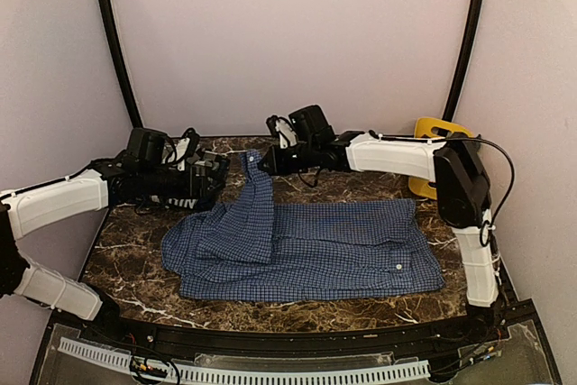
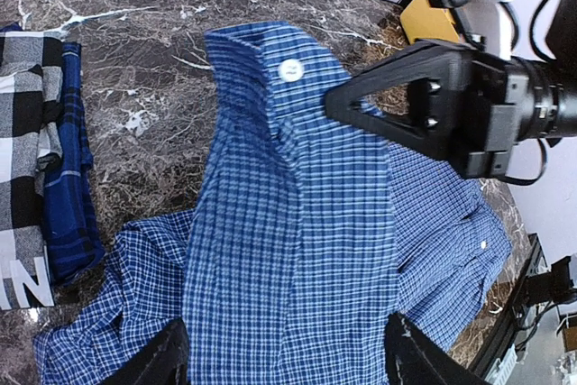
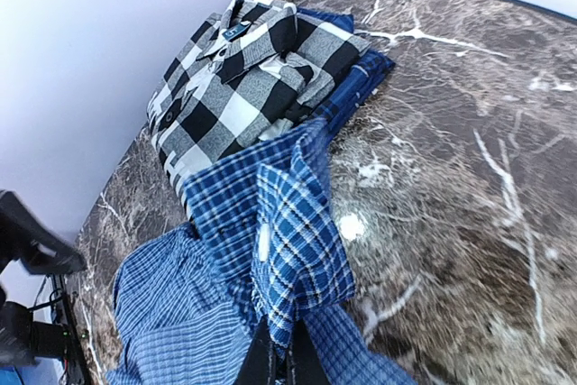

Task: Fold and stack the long sleeve shirts
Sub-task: Fold the sleeve of the rectangle-folded shirt.

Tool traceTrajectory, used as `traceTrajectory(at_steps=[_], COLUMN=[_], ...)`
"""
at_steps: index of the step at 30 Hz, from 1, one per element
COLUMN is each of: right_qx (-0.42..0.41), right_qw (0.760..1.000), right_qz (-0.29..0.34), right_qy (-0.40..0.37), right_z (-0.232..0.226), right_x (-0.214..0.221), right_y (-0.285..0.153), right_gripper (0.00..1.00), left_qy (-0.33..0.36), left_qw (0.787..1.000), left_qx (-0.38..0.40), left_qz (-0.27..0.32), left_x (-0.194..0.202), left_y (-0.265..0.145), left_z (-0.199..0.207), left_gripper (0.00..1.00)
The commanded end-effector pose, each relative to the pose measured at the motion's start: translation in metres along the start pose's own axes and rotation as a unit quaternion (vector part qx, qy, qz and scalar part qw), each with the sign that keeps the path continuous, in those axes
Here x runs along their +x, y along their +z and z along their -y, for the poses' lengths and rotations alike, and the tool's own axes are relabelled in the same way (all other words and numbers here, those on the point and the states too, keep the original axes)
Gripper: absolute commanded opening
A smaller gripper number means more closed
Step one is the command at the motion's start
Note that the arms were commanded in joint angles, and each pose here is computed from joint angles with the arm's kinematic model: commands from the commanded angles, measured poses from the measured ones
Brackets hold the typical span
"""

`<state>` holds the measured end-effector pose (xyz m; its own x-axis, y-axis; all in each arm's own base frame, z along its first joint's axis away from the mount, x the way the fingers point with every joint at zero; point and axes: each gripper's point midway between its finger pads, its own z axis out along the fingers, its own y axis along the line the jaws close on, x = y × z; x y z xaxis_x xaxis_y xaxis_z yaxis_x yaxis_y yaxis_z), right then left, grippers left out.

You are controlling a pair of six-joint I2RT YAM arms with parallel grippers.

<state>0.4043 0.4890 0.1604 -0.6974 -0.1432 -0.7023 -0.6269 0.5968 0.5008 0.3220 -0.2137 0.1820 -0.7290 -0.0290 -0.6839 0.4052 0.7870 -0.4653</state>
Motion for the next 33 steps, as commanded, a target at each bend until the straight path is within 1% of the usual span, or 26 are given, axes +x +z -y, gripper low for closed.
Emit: traceTrajectory(at_steps=[1,2,3,4,5,8,10,16,24,33], right_qx=[0.050,0.072,0.094,0.105,0.122,0.169,0.189,0.238,0.274,0.304], right_qw=[0.997,0.995,0.993,0.991,0.989,0.981,0.974,0.959,0.948,0.937], right_qz=[0.063,0.071,0.067,0.077,0.072,0.091,0.114,0.146,0.140,0.138], right_qy=[0.004,0.010,0.018,0.022,0.029,0.040,0.041,0.046,0.080,0.100], right_z=[0.006,0.011,0.021,0.023,0.032,0.053,0.062,0.090,0.122,0.138], right_x=[-0.024,-0.023,-0.012,-0.014,-0.001,0.017,0.021,0.046,0.093,0.122], right_y=[-0.045,-0.055,-0.060,-0.070,-0.076,-0.098,-0.113,-0.151,-0.172,-0.188], right_gripper=[0.00,0.00,0.00,0.00,0.00,0.00,0.00,0.00,0.00,0.00], left_qy=[0.009,0.009,0.011,0.012,0.013,0.013,0.014,0.011,0.003,0.000], left_qw=[1.000,1.000,1.000,1.000,1.000,1.000,1.000,1.000,1.000,1.000], left_qx=[-0.012,-0.012,-0.014,-0.013,-0.015,-0.013,-0.008,0.005,0.007,0.006], left_qz=[0.004,0.005,0.006,0.006,0.007,0.012,0.013,0.011,-0.001,-0.011], left_x=[0.004,0.004,0.004,0.004,0.005,0.004,0.005,0.011,0.022,0.028], left_y=[-0.007,-0.007,-0.007,-0.007,-0.007,-0.008,-0.007,-0.004,0.004,0.012], left_z=[-0.005,-0.005,-0.005,-0.005,-0.006,-0.005,-0.004,-0.003,-0.007,-0.010], left_gripper=[0.73,0.73,0.73,0.73,0.73,0.73,0.73,0.73,0.73,0.72])
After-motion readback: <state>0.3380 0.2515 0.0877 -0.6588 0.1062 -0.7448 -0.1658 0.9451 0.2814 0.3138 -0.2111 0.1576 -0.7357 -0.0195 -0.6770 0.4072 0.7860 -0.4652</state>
